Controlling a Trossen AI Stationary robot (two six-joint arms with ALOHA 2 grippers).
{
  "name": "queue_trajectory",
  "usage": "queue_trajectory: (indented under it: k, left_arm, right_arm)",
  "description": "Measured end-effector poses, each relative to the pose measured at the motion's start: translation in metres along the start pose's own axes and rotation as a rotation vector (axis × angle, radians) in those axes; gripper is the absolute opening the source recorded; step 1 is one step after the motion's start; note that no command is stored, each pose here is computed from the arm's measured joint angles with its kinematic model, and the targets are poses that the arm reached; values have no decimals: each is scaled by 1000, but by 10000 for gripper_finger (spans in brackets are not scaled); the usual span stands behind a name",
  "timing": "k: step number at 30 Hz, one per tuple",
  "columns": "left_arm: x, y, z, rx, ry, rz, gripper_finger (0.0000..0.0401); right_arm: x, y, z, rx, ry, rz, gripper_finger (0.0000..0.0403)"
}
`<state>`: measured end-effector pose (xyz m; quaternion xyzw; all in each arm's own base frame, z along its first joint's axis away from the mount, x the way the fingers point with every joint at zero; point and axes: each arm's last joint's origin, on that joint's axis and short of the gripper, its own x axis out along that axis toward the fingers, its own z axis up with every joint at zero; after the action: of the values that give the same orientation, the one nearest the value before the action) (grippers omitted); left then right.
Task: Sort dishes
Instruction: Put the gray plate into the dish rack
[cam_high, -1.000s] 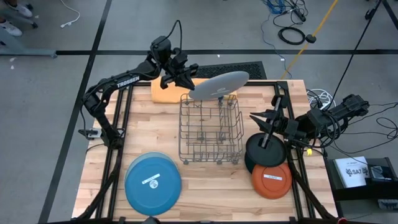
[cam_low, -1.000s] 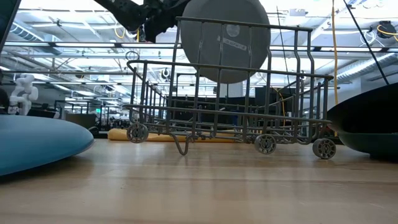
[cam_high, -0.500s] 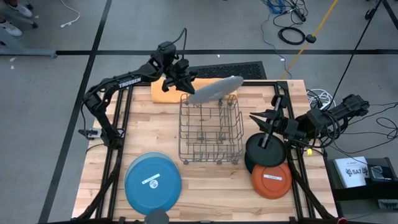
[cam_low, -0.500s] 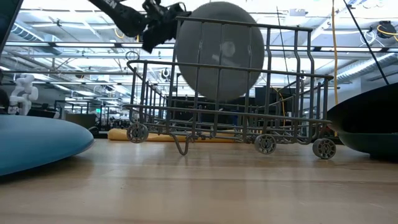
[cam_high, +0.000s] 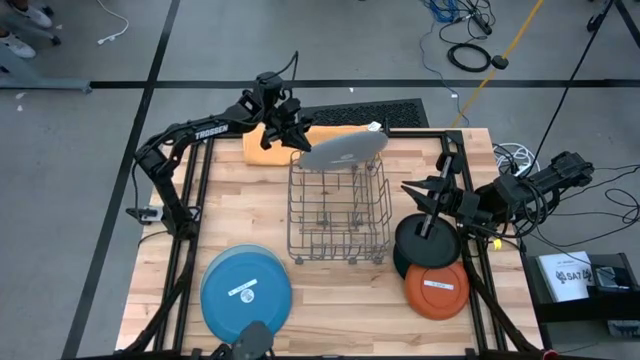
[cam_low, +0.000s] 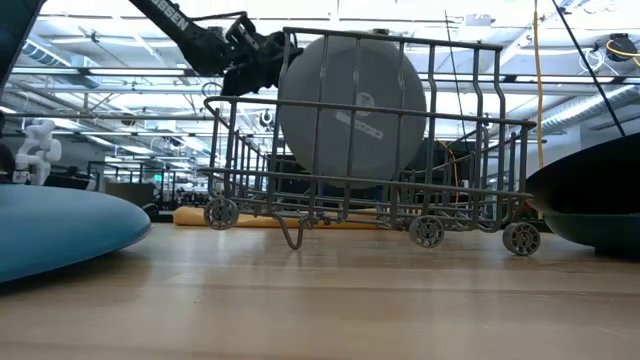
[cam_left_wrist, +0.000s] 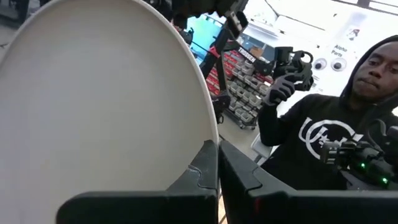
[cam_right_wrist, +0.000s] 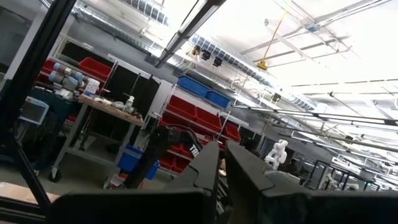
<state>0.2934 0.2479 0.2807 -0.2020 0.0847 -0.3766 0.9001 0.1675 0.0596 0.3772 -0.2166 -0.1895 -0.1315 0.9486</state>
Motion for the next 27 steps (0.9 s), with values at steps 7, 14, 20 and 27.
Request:
queue_trajectory:
  k: [7,14,20,27]
  left_arm:
    - [-4,15,-12,-38,-4,8,0]
    - [-5,21,-17,-22,-5,5,0]
    - [-9,22,-16,-25,-9,15,0]
    - [-9,22,-16,-21,-9,16,0]
  right_arm:
    - [0,0,0,0,0,0,25]
    - [0,1,-3,-14,38,-11,25]
    - [2,2,-15,-11,153,-26,27]
    - [7,-7,-42,51,331,-66,79]
